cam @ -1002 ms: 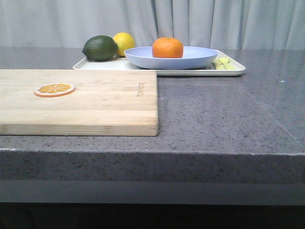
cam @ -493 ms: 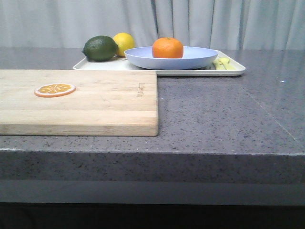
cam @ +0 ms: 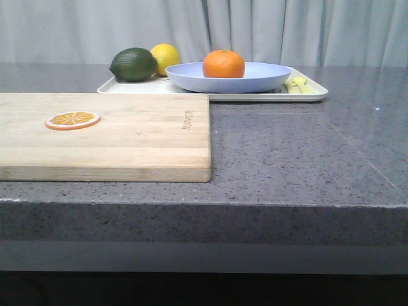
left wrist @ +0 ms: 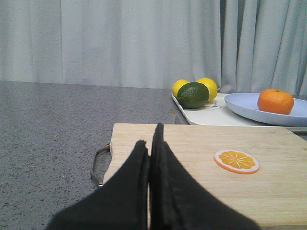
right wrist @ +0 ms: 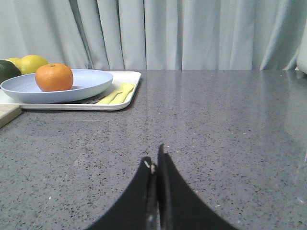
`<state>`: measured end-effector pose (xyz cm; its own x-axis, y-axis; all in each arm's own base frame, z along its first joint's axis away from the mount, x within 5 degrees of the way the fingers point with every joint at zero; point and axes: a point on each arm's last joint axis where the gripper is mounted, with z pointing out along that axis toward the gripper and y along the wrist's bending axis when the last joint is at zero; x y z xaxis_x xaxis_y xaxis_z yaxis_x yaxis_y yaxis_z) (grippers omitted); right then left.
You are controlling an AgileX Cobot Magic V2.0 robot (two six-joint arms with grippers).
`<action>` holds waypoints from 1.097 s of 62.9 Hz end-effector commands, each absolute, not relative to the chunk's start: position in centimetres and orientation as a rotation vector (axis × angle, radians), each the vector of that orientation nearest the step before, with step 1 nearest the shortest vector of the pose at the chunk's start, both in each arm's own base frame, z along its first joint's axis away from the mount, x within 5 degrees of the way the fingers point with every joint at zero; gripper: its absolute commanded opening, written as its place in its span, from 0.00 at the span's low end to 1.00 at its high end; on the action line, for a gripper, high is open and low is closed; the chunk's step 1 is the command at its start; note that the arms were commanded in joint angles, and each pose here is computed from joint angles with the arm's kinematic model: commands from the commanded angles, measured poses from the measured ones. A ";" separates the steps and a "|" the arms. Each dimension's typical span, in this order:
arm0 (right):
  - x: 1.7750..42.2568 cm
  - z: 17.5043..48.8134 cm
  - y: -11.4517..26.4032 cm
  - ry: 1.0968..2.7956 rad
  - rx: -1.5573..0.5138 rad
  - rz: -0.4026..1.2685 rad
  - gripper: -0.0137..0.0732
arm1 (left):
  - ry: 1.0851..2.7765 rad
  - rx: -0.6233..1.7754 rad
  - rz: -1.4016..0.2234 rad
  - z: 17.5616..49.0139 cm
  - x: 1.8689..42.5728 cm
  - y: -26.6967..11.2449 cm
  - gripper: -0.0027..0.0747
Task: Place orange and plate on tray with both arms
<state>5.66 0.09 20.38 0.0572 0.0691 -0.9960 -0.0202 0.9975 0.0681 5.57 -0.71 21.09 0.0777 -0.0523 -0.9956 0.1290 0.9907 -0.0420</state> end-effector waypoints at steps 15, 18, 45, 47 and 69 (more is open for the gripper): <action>5.3 21.9 0.1 1.399 0.034 0.064 0.08 | 1.411 0.041 -0.144 21.1 5.5 -0.6 0.01; 5.3 21.9 0.1 1.399 0.034 0.064 0.08 | 1.411 0.041 -0.144 21.1 5.5 -0.6 0.01; 5.3 21.9 0.1 1.401 0.034 0.064 0.08 | 1.411 0.041 -0.144 21.1 5.5 -0.6 0.01; 5.3 21.9 0.1 1.401 0.034 0.064 0.08 | 1.411 0.041 -0.144 21.1 5.5 -0.6 0.01; 5.3 21.9 0.1 1.401 0.034 0.064 0.08 | 1.411 0.025 -0.124 21.1 5.5 -0.5 0.01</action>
